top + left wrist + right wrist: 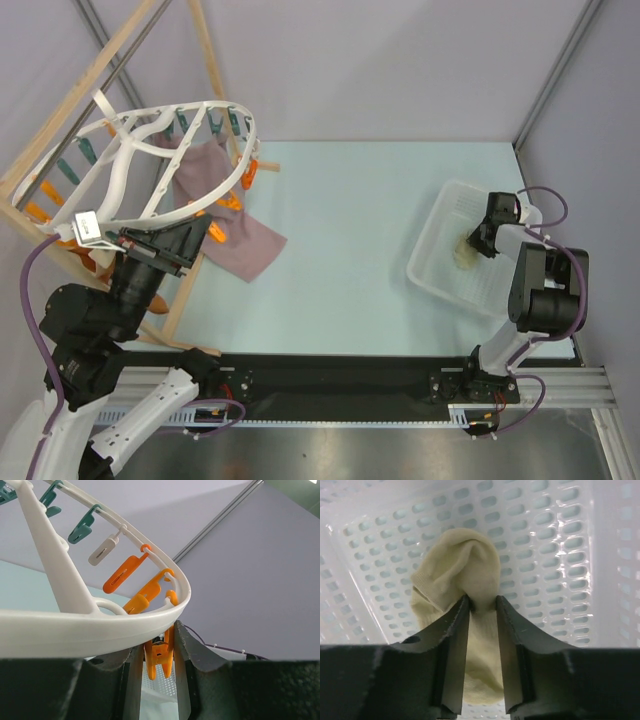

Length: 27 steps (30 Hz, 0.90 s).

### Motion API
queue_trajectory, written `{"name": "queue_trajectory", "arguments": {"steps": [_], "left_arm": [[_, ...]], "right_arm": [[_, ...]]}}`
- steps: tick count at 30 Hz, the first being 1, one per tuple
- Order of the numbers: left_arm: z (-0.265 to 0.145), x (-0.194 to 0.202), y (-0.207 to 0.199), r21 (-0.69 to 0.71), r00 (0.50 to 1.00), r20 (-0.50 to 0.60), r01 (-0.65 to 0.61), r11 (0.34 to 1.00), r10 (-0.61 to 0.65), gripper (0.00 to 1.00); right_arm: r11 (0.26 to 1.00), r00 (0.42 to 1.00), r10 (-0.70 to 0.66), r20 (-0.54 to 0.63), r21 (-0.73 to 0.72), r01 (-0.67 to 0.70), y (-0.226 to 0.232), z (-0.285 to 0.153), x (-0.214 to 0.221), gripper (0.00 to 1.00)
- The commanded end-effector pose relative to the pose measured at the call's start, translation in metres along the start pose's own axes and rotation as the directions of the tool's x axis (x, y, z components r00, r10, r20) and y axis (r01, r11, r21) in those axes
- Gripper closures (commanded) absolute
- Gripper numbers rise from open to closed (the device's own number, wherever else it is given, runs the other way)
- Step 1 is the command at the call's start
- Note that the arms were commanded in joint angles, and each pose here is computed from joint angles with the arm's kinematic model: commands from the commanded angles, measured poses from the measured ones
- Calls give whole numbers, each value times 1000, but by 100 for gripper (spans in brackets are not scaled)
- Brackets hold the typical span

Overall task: Clip the socks to the hanger
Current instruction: Pick up the sock from the bin.

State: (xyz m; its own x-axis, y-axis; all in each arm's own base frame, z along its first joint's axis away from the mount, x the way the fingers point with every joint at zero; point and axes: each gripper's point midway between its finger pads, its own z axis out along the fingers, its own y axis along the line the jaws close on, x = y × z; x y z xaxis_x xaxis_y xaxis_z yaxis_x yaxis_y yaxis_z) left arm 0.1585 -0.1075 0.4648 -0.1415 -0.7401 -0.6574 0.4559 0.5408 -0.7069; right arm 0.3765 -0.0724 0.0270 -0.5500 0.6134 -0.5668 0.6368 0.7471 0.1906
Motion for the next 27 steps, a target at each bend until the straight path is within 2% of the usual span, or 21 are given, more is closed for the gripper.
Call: {"name": "queue_trajectory", "arguments": {"steps": [1, 3, 4, 6, 7, 12, 13, 18, 23, 25, 27], "left_arm": [[-4, 4, -4, 24, 1000, -25, 7, 1000, -6, 100], [-3, 6, -3, 19, 999, -30, 15, 1000, -15, 100], [-4, 6, -4, 22, 999, -31, 19, 1000, -18, 100], [-5, 6, -4, 22, 999, -31, 25, 999, -24, 100], [-5, 6, -3, 18, 999, -34, 26, 999, -25, 100], [-8, 5, -4, 17, 999, -31, 36, 999, -36, 100], [-8, 5, -4, 18, 999, -32, 39, 999, -39, 100], [-10, 6, -4, 21, 998, -34, 46, 999, -45, 100], [-12, 7, -6, 36, 998, -39, 50, 998, -49, 100], [-13, 7, -7, 43, 998, -40, 51, 998, -49, 100], [-13, 7, -10, 52, 998, -43, 51, 997, -49, 100]], "right_arm": [[998, 999, -45, -12, 38, 45, -5, 3, 2, 69], [997, 997, -68, -34, 44, 69, -5, 4, 3, 80], [996, 996, -75, -41, 47, 77, -6, 5, 4, 90], [994, 994, -92, -52, 47, 94, -7, 4, 5, 99], [995, 994, -93, -51, 43, 95, -6, 1, 4, 100], [996, 996, -81, 20, -35, 82, 2, -36, -8, 100], [994, 995, -69, 74, -78, 75, 9, -57, -21, 100], [959, 986, -67, 151, -262, 105, 32, -128, -26, 100], [857, 962, -105, 251, -469, 215, 72, -221, -16, 100], [769, 945, -153, 288, -567, 297, 95, -262, 2, 100], [700, 934, -127, 333, -637, 322, 100, -300, 7, 100]]}}
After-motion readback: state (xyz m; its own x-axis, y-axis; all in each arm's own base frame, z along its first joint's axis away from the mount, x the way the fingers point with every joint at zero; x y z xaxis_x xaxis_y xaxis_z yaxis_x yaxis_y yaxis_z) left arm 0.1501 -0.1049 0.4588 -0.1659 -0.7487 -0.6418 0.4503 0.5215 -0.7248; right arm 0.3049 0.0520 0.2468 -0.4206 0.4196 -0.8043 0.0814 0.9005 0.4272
